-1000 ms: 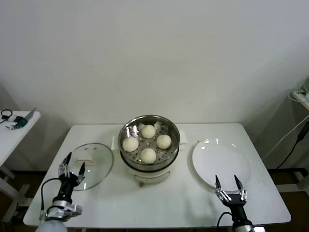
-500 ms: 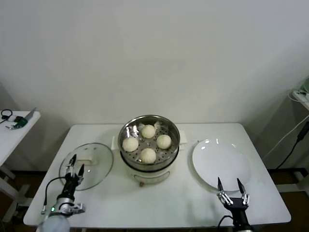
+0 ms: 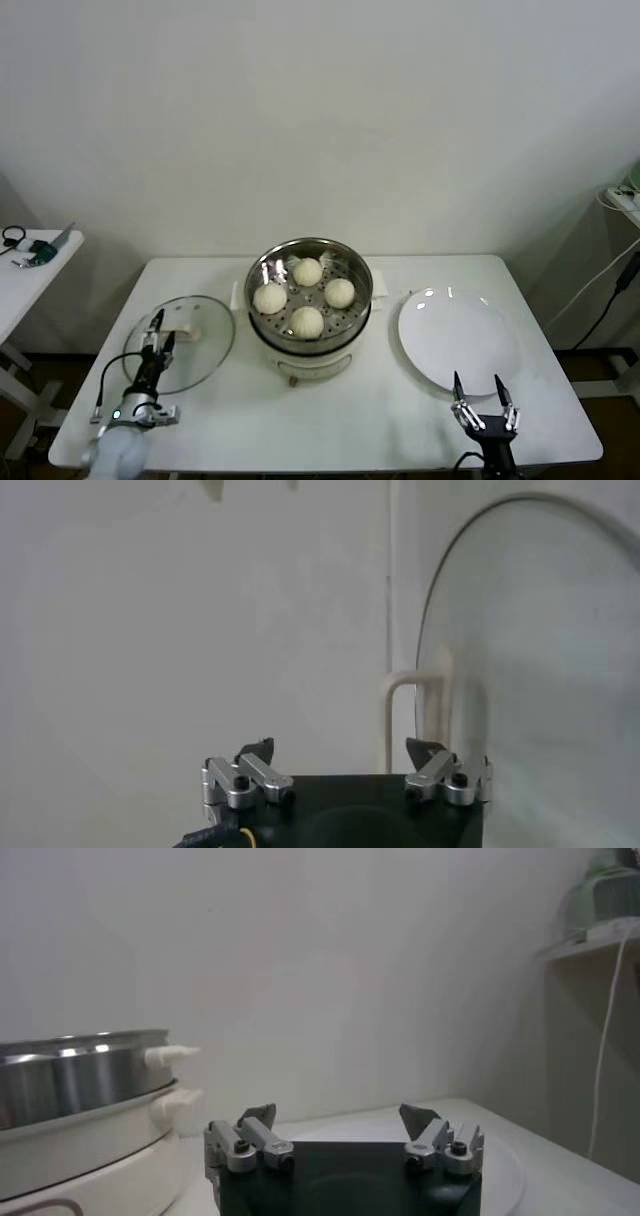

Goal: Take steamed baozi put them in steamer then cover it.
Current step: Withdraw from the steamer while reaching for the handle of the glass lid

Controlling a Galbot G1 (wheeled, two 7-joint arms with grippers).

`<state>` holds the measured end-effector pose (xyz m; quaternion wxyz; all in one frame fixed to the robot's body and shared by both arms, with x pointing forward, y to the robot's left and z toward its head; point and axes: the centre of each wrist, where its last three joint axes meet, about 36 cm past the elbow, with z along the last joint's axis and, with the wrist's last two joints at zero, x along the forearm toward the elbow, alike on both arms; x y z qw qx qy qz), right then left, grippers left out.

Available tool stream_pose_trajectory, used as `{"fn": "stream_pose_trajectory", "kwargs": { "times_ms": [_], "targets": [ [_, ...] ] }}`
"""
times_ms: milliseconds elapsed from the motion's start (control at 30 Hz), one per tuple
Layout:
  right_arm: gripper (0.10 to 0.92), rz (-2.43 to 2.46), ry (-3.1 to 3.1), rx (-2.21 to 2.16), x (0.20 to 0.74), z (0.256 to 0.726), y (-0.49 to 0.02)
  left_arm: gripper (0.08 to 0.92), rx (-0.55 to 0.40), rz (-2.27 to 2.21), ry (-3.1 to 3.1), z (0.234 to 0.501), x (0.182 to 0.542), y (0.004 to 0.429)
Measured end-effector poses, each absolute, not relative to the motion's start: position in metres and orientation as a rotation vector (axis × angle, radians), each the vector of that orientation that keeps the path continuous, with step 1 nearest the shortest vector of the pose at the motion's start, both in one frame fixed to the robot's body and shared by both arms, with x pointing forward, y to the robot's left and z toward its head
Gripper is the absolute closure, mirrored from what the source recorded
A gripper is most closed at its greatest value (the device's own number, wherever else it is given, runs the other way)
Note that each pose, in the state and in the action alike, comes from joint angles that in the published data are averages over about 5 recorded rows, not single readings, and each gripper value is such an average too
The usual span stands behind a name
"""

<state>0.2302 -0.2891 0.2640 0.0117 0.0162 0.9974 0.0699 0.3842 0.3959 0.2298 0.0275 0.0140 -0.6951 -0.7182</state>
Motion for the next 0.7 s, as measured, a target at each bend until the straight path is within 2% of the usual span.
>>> {"fn": "stream_pose_trajectory", "kwargs": {
  "times_ms": [133,233,700],
  "targets": [
    [0.200,0.223,3.104,0.062,0.229,0.264,-0.288,0.177,0.043,-2.229,-2.131,0.226,0.389,0.399],
    [0.200,0.225,3.102,0.064,0.228,0.264,-0.286,0.218,0.041,-2.239,-2.117,0.223,0.391,0.402],
    [0.200,0.220,3.102,0.046,0.228,0.262,-0.281,0.623,0.024,-2.262,-2.098,0.216,0.397,0.405]
  ]
}}
